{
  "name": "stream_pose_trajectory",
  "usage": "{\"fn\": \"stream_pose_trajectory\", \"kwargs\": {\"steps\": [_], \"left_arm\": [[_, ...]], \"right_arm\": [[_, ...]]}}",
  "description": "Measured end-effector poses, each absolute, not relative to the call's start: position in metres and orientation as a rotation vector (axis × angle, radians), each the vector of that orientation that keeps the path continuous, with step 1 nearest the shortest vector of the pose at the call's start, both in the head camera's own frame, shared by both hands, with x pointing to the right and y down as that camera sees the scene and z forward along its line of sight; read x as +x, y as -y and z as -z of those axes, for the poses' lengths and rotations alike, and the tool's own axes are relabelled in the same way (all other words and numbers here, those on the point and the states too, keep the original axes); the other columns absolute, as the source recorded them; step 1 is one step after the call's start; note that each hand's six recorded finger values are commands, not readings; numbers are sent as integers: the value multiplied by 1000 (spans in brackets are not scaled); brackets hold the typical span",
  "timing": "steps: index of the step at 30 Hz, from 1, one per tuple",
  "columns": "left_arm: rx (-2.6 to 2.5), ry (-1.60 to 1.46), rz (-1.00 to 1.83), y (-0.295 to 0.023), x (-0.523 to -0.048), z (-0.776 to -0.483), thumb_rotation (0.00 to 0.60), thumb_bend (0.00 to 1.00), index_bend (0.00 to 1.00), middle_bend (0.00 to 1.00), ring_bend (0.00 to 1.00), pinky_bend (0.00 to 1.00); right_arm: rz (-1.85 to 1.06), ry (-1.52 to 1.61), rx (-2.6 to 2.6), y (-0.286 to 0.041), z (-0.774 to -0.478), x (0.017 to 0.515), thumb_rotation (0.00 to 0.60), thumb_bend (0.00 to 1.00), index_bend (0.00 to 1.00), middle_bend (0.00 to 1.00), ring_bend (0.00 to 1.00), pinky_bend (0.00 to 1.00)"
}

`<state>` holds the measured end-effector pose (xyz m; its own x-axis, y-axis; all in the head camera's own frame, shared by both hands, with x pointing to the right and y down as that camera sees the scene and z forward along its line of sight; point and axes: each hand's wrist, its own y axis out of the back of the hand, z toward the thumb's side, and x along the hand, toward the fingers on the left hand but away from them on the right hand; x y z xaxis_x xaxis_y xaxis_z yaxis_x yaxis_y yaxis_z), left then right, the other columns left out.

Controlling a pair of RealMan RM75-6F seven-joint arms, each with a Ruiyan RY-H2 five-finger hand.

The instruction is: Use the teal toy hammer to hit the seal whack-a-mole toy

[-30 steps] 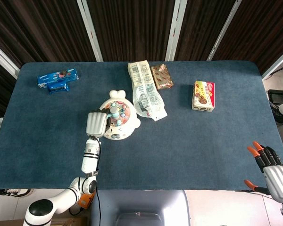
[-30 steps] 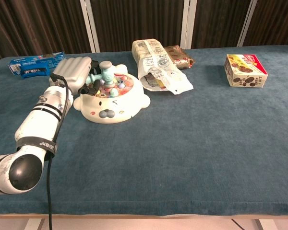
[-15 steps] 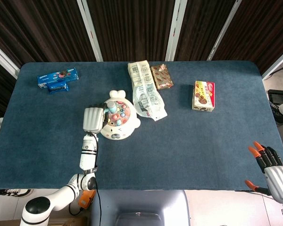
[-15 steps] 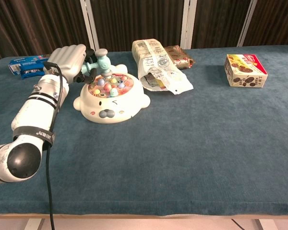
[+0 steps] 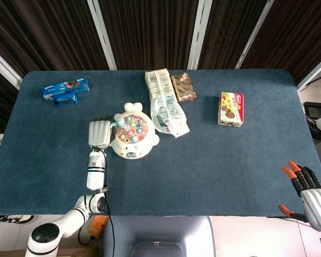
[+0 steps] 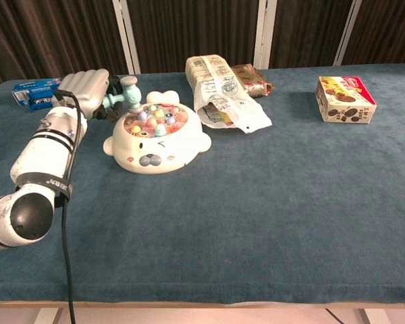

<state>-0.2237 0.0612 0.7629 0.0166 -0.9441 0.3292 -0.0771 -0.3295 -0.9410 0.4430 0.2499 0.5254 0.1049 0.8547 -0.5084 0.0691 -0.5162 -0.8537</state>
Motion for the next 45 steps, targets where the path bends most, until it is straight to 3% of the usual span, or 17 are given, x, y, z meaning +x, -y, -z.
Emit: {"fn": "stream_pose_trajectory", "kwargs": {"steps": [17,29,36,41,45], "left_arm": [[-1525,-1042,1430,-67,-221,-772,600,828,610,757,1000,1000],[-1518,-1142,1292,-64,-224,-743,600,823,611,759,1000,1000],[-1491,-1104,1309,-106,-274,-734,600,793,625,776,1000,1000],[-1500,-1033,1393,-146,-310,-743,600,786,630,782,1000,1000],[-1494,-984,1429,-159,-319,-752,600,779,632,784,1000,1000]], "right_arm": [[-1478,915,-1709,-250,-524,444,600,299,0,0,0,0],[-1484,894,-1715,-251,-528,441,600,299,0,0,0,0],[-1478,883,-1722,-253,-529,438,600,299,0,0,0,0],[-1479,871,-1727,-254,-532,435,600,299,0,0,0,0],[-1472,873,-1727,-254,-531,433,600,299,0,0,0,0]]}}
